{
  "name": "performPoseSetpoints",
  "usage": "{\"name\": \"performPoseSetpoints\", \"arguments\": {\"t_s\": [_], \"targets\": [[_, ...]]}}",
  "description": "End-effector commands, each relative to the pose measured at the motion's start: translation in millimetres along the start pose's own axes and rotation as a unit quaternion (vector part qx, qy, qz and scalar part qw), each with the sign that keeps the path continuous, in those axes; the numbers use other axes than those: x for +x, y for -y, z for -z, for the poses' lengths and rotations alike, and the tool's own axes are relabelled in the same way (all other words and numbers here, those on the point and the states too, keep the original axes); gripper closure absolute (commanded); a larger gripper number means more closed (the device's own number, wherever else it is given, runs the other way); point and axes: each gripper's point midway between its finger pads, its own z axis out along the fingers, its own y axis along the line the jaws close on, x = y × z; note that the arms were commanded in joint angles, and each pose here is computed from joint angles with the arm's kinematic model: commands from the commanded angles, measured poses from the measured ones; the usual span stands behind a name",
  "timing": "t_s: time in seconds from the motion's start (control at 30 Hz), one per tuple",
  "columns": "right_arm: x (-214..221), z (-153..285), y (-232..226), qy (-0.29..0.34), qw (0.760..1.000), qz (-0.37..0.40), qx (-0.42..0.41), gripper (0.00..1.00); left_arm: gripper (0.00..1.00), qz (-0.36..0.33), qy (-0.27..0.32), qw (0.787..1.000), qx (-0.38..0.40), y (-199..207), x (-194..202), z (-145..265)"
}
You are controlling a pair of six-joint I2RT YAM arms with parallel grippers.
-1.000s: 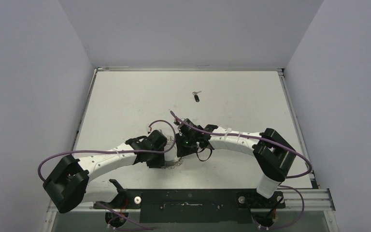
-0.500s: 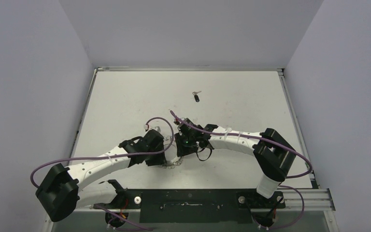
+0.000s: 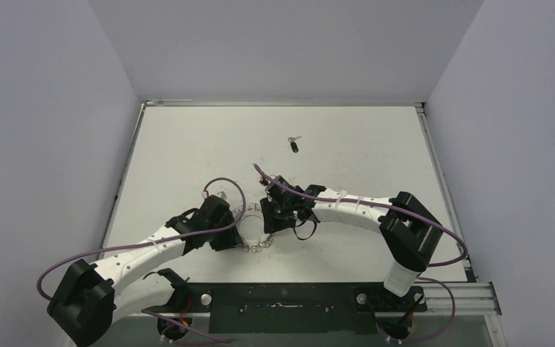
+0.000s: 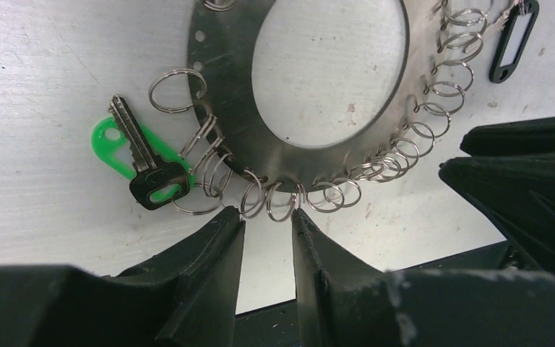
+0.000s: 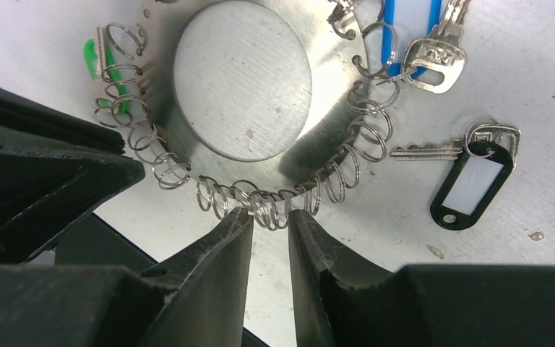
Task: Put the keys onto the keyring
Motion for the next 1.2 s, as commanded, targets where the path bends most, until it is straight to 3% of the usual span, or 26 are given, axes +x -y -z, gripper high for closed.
{"name": "performPoseSetpoints", "arguments": {"t_s": [0.0, 0.17, 0.6, 0.9, 1.17], "targets": [[-28, 11, -18, 0.04, 0.999, 0.007, -0.02, 0.73, 0.71, 0.03, -0.009, 0.996, 0.081, 26, -7, -1], [-28, 10, -17, 0.04, 0.999, 0.004, -0.018, 0.72, 0.71, 0.024, -0.001, 0.994, 0.11, 38, -12, 0], [-23, 6, -14, 0.031, 0.999, 0.004, -0.012, 0.71, 0.75, -0.026, -0.017, 0.997, 0.07, 34, -7, -9], [-21, 5, -12, 0.028, 1.0, 0.004, -0.01, 0.7, 0.74, -0.042, 0.013, 0.998, 0.051, 34, -15, -1], [-21, 5, -12, 0.029, 1.0, 0.004, -0.009, 0.7, 0.75, -0.046, 0.005, 0.998, 0.049, 33, -10, -7]]}}
